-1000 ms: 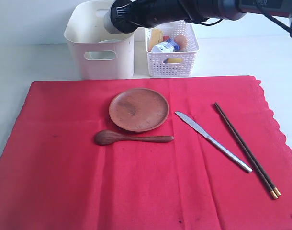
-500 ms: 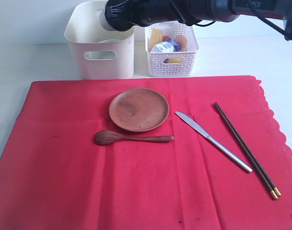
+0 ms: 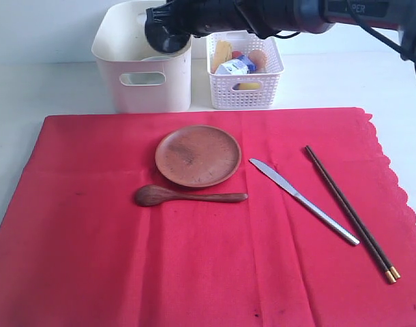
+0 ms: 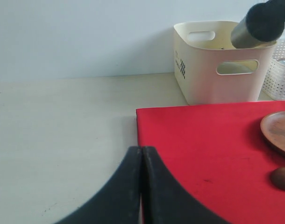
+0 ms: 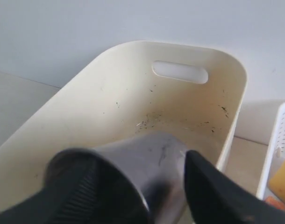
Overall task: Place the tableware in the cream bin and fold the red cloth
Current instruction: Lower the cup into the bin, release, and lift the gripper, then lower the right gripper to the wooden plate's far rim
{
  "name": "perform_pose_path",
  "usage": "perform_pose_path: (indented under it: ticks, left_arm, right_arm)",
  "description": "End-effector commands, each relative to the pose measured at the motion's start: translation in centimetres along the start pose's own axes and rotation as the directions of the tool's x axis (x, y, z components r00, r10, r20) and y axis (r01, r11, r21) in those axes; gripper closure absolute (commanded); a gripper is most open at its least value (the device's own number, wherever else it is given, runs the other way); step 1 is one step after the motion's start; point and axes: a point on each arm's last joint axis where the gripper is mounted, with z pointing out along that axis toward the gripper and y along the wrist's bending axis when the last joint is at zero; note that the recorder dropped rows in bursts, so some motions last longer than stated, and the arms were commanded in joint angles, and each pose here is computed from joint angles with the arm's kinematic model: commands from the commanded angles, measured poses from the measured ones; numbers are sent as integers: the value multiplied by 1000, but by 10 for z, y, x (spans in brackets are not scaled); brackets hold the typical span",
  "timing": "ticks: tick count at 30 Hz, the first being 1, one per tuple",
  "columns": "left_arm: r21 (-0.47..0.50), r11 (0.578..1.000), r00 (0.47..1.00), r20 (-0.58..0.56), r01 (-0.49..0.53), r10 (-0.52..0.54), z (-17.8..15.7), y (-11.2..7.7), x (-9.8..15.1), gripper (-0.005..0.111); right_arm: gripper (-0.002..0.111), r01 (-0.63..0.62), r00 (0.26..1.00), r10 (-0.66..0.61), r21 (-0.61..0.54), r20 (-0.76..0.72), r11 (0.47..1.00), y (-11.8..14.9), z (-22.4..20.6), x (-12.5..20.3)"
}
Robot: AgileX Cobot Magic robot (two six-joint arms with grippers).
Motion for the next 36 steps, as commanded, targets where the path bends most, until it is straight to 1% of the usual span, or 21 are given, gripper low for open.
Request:
perform_pose_path:
  ticks: [1, 3, 5, 9, 11, 13, 16, 19, 22, 26, 29, 31, 36]
  left_arm:
    - [1, 1000, 1000, 9, 12, -12, -1, 0, -1, 106]
    - [1, 1000, 1000, 9, 12, -12, -1, 0, -1, 106]
    - [1, 1000, 1000, 9, 12, -12, -1, 0, -1, 106]
    - [1, 1000, 1000, 9, 12, -12, -1, 0, -1, 106]
    - [1, 1000, 1000, 9, 12, -12, -1, 0, -1, 106]
    - [1, 1000, 1000, 9, 12, -12, -1, 0, -1, 106]
    - [1, 1000, 1000, 9, 12, -12, -1, 0, -1, 106]
    - [1, 1000, 1000, 9, 12, -12, -1, 0, -1, 106]
    - [1, 1000, 1000, 9, 12, -12, -1, 0, -1, 106]
    - [1, 1000, 1000, 9, 12, -12, -1, 0, -1, 106]
    - [1, 1000, 1000, 9, 12, -12, -1, 0, -1, 106]
    - [1, 1000, 1000, 9, 12, -12, -1, 0, -1, 106]
    - [1, 1000, 1000, 9, 12, -12, -1, 0, -1, 106]
  right_arm:
    - [32, 12, 1000, -12, 6, 24, 1000, 1, -3, -7]
    - [28, 23, 1000, -23, -23, 9, 999, 2, -9, -13]
    - [28, 68, 998, -69, -49, 0, 996, 5, -18, -21]
    - [30, 229, 972, -233, -101, -29, 968, 14, -45, -41]
    - [33, 289, 953, -297, -115, -58, 950, 16, -63, -53]
    - [40, 316, 941, -326, -112, -88, 942, 16, -80, -63]
    - [56, 333, 927, -339, -64, -162, 941, 10, -105, -75]
    - [71, 271, 937, -259, 21, -235, 962, -3, -128, -84]
    - [87, 288, 911, -252, 65, -327, 955, -15, -145, -85]
    - [108, 283, 870, -227, 67, -438, 957, -27, -157, -78]
    - [108, 280, 837, -217, 53, -501, 958, -31, -160, -72]
    - [108, 301, 811, -239, 31, -535, 953, -33, -159, -65]
    - [108, 300, 758, -241, -3, -606, 954, -39, -151, -35]
